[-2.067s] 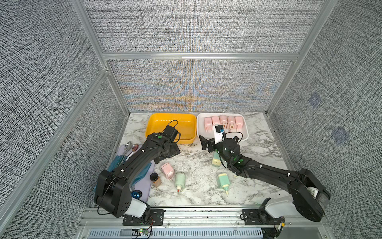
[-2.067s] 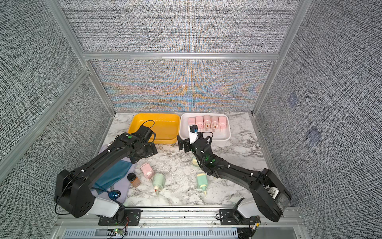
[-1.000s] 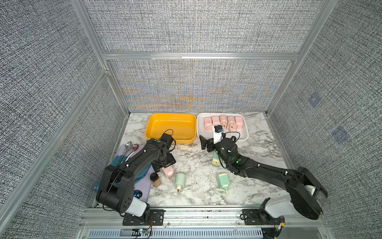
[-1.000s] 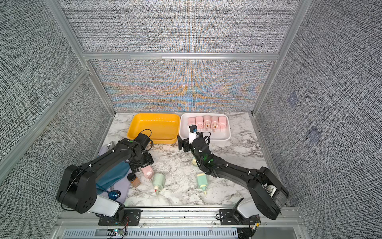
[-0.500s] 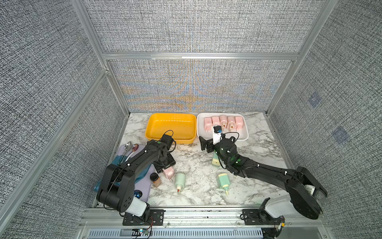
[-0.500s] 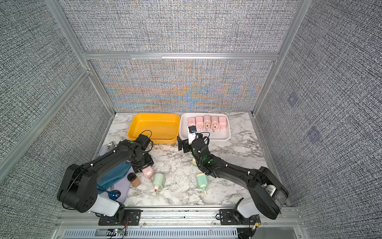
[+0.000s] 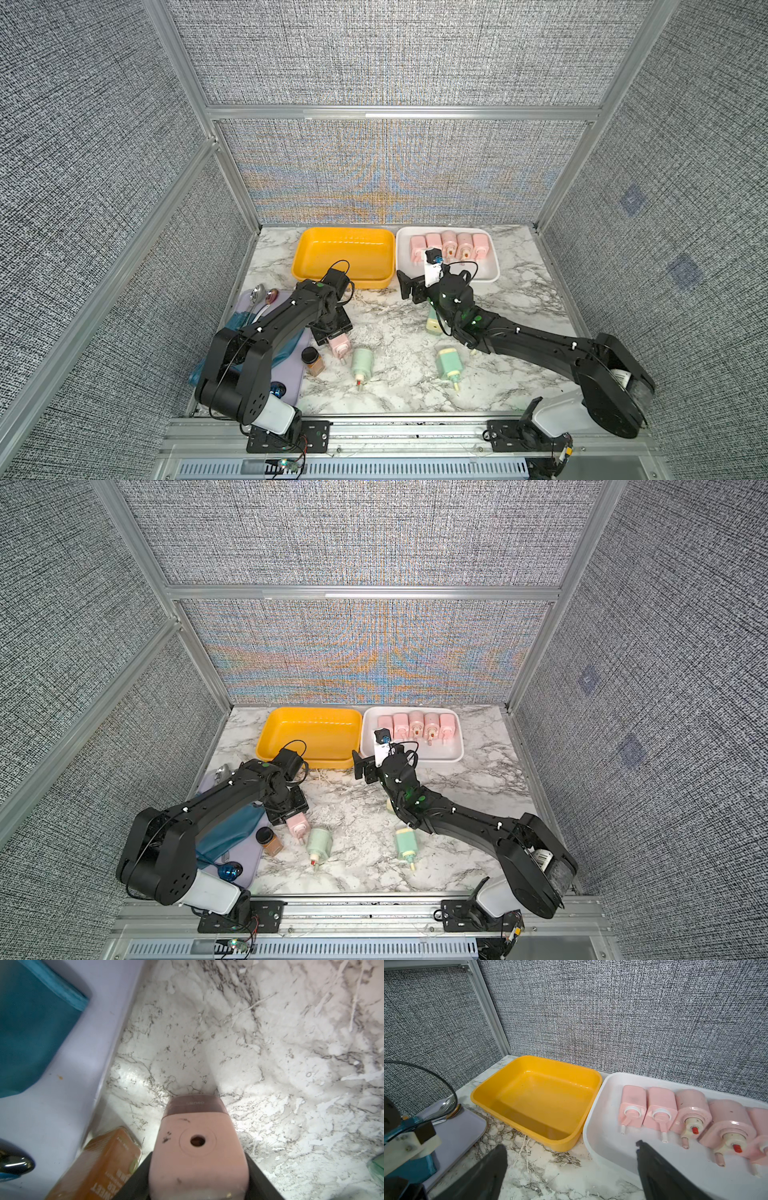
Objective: Place the pencil sharpeners by color into the storage box
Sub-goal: Pick up the pencil sharpener from the center of the board.
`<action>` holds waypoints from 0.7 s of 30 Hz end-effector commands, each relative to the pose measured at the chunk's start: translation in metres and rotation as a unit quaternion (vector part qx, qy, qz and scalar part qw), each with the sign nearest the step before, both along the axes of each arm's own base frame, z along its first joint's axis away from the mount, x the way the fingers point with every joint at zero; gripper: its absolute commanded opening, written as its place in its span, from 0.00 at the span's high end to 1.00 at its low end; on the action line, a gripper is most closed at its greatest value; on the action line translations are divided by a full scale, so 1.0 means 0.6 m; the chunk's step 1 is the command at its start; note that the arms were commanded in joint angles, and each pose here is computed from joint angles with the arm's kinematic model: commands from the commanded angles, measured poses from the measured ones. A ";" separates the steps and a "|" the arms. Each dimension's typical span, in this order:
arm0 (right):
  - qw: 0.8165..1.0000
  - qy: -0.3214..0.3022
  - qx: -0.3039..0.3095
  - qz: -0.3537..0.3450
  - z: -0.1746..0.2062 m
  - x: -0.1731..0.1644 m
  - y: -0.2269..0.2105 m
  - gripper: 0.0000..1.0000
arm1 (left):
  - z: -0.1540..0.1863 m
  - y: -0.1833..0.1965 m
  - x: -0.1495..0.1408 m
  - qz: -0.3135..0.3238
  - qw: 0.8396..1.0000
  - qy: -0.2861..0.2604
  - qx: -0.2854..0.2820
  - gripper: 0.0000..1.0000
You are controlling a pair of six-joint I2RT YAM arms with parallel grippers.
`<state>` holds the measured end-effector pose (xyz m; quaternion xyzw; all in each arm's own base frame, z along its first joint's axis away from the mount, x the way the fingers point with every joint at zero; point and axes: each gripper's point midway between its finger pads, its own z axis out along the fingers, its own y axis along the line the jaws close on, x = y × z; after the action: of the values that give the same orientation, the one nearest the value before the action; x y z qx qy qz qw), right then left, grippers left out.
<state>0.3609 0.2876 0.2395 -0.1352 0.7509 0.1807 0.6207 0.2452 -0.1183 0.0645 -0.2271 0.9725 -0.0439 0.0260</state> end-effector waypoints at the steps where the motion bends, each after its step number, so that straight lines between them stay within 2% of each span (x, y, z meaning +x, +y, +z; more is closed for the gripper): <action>1: 0.999 -0.026 0.008 0.025 0.014 -0.008 0.015 0.01 | 0.013 0.005 0.013 -0.014 1.000 -0.022 0.011 0.83; 3: 0.999 -0.036 0.020 0.032 0.022 -0.011 0.020 0.01 | 0.021 0.007 0.018 -0.018 0.999 -0.029 0.015 0.95; 4: 0.999 -0.035 0.017 0.037 0.006 -0.017 0.018 0.01 | 0.027 0.007 0.022 -0.021 0.999 -0.035 0.016 1.00; 7: 0.996 -0.052 0.002 0.069 0.003 -0.026 0.032 0.01 | 0.048 0.000 0.036 -0.031 0.998 -0.057 0.007 1.00; 10: 0.986 -0.070 -0.043 0.148 -0.005 -0.048 0.069 0.01 | 0.080 0.000 0.052 -0.020 0.996 -0.086 0.006 1.00; 15: 0.965 -0.096 -0.087 0.228 -0.016 -0.081 0.107 0.01 | 0.144 0.023 0.069 0.072 0.988 -0.136 0.018 1.00; 18: 0.953 -0.116 -0.111 0.256 -0.021 -0.095 0.125 0.02 | 0.181 0.021 0.081 0.128 0.974 -0.185 -0.018 1.00; 21: 0.937 -0.152 -0.140 0.280 -0.025 -0.114 0.147 0.03 | 0.206 0.025 0.088 0.192 0.954 -0.224 -0.053 1.00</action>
<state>0.3036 0.3623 0.2139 -0.4022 0.6495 0.2265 0.6043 0.2882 -0.1082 0.1754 -0.3219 0.9176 -0.1112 0.2048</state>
